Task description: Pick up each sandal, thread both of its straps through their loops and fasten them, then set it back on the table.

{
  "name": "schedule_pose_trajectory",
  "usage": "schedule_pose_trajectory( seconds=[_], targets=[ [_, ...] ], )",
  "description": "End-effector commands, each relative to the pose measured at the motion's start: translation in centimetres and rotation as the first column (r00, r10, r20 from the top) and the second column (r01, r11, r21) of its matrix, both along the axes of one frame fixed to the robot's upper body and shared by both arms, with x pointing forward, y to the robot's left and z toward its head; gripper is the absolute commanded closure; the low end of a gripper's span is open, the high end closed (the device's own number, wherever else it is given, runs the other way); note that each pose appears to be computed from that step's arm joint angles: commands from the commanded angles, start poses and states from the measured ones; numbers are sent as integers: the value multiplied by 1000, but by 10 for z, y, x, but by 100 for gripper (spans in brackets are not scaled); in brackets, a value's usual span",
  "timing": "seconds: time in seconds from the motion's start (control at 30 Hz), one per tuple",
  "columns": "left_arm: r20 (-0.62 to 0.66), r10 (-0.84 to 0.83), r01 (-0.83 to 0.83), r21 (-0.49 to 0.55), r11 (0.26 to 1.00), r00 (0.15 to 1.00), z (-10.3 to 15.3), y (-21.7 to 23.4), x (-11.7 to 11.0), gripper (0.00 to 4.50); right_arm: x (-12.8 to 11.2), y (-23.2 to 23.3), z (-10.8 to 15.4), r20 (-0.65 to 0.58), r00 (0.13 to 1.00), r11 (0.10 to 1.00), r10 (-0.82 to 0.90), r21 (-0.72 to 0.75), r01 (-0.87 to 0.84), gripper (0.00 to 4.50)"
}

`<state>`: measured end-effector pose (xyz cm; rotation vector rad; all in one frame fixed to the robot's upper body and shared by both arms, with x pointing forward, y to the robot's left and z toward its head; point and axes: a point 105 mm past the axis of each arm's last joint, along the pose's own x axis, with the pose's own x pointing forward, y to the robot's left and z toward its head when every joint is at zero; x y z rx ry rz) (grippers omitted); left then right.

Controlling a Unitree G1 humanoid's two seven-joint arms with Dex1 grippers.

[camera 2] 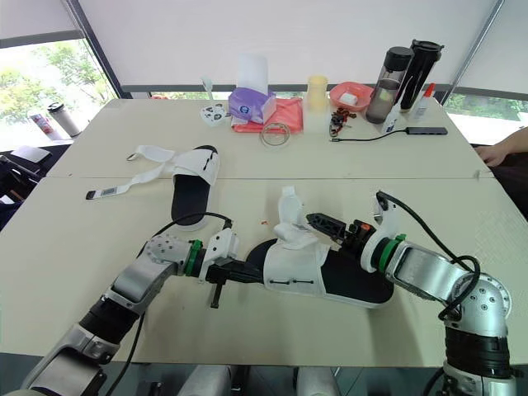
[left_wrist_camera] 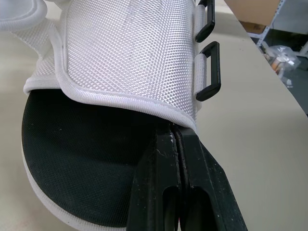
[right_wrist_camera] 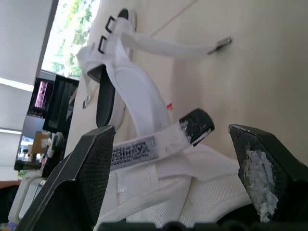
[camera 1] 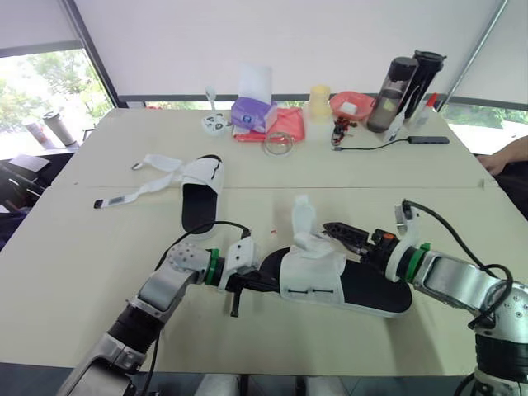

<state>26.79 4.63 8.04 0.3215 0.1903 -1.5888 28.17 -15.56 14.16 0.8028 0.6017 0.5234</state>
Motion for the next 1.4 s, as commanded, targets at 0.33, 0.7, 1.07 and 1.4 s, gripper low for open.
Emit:
schedule_pose_trajectory(
  seconds=[0.33,0.7,1.07,1.4],
  targets=[
    [-12,10,-9,20,1000,1000,-6,3,-5,450,6,13,12,19,998,998,56,26,-56,129],
    [7,-15,15,46,999,1000,-7,3,-7,450,8,8,16,61,998,1000,10,17,-11,445],
    [32,-99,94,136,986,995,-18,7,-9,450,-6,18,101,595,777,961,204,-274,-43,445],
    [9,-108,106,130,986,994,-15,8,0,450,-70,66,95,576,307,601,757,-799,18,445]
  ],
)
